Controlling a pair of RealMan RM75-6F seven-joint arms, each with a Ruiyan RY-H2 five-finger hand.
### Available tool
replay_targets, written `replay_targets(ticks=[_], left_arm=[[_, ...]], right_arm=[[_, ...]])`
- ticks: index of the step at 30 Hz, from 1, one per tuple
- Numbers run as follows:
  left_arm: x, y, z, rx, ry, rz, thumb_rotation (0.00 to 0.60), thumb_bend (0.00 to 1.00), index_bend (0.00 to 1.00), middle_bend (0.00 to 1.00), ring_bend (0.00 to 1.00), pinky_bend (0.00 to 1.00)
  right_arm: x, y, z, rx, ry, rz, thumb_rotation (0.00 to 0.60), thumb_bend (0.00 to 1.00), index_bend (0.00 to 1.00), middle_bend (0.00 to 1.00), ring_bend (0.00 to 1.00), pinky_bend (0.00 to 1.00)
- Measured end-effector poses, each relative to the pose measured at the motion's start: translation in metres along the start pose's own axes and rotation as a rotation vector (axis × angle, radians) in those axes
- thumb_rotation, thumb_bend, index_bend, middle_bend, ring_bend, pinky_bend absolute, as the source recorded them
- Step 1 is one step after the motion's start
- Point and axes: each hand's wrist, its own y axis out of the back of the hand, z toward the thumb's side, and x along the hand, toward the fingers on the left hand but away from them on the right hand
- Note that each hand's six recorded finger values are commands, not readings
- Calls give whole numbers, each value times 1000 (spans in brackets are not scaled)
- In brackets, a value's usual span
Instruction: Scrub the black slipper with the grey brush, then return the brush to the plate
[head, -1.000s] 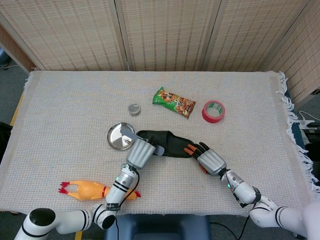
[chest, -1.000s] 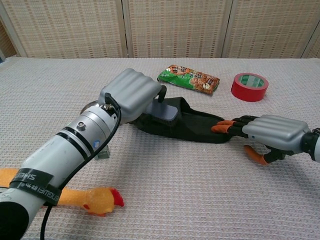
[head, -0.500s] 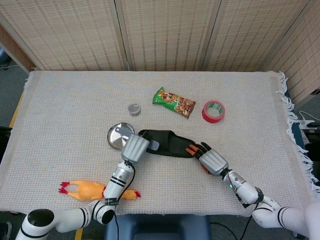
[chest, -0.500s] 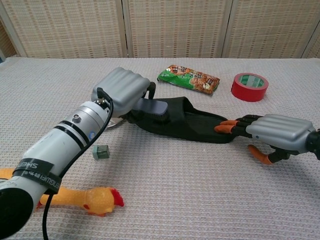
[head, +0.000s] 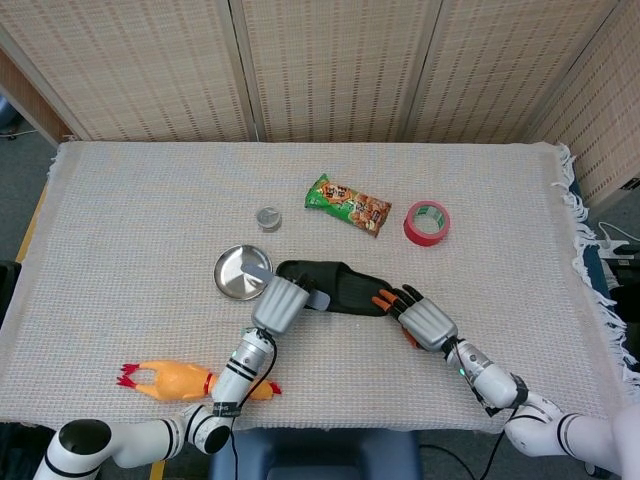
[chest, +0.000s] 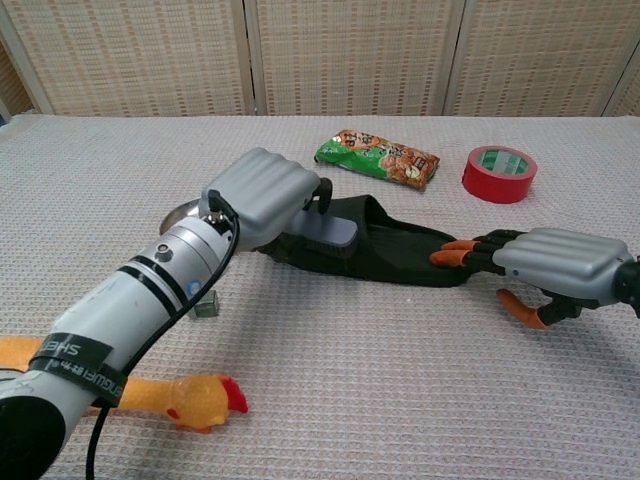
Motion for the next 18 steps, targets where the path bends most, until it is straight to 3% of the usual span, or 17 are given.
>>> replay_targets(ticks=[8,14,18], left_arm=[[6,1,-8,3,17,10,600,380,336,387,693,1000],[10,0,-24,-27,22,1,600,368,334,381,693,1000],[10,7,-35,-59,17,29,600,369,332,379,693,1000]], right_arm=[[4,1,-5,9,-6,-8,600,731,66,0,0,0],[6,1,-6,22,-7,-4,600,732,119,0,0,0],[7,0,-7,13,-9,0,600,732,49,0,0,0]])
